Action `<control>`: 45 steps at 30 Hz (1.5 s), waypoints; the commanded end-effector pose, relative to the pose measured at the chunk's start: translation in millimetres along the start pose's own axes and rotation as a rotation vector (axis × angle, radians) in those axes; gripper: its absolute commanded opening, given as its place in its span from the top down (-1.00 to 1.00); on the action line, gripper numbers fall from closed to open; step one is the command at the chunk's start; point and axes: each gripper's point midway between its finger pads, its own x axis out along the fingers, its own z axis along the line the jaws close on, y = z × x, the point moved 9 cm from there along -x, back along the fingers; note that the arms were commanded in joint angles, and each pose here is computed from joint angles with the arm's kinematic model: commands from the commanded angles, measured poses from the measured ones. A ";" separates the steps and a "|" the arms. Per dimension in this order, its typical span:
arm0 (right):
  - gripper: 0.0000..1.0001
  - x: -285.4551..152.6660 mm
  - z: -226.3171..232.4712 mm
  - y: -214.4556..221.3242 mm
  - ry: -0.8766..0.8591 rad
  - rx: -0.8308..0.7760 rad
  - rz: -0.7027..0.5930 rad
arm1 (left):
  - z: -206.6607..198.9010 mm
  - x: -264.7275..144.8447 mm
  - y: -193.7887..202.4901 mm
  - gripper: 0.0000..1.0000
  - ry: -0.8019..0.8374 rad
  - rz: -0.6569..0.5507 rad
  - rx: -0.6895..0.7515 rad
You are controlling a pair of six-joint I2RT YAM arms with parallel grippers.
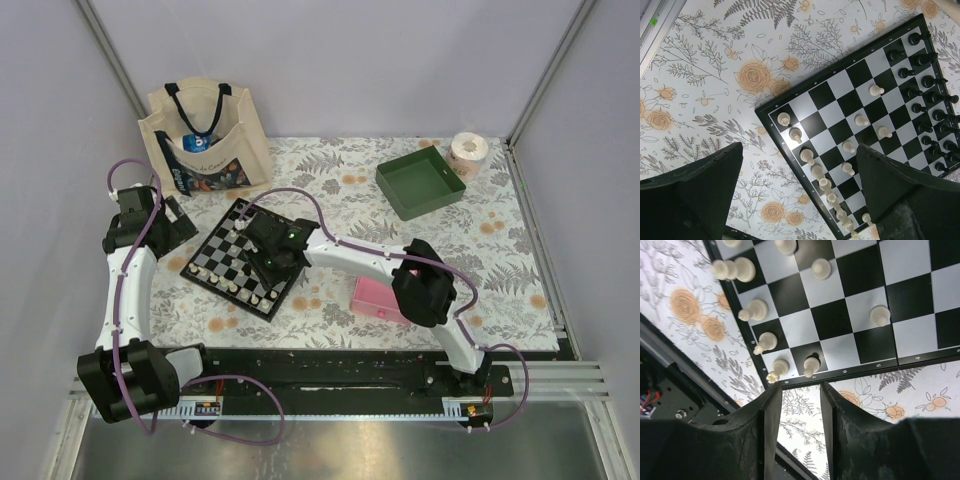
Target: Set up the chess pieces on the board
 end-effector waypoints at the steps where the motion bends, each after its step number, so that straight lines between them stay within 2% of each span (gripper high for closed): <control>1: 0.08 -52.7 1.9 -36.5 -0.009 -0.010 -0.175 | -4.4 -4.1 -11.4 -0.98 0.032 -0.040 0.004; 6: 0.10 -41.5 -24.4 -49.2 0.014 0.070 -0.172 | -4.8 -4.8 -11.9 -0.98 0.037 -0.044 0.004; 12: 0.08 -18.0 -41.4 -52.9 0.056 0.085 -0.120 | -4.0 -5.2 -12.0 -0.98 0.033 -0.046 0.006; 26: 0.06 11.5 -44.2 -53.4 0.061 0.074 -0.056 | -4.5 -5.1 -12.2 -0.98 0.034 -0.046 0.007; 45: 0.21 26.9 -47.2 -48.1 0.065 0.078 -0.028 | -4.6 -4.7 -12.1 -0.98 0.034 -0.044 0.005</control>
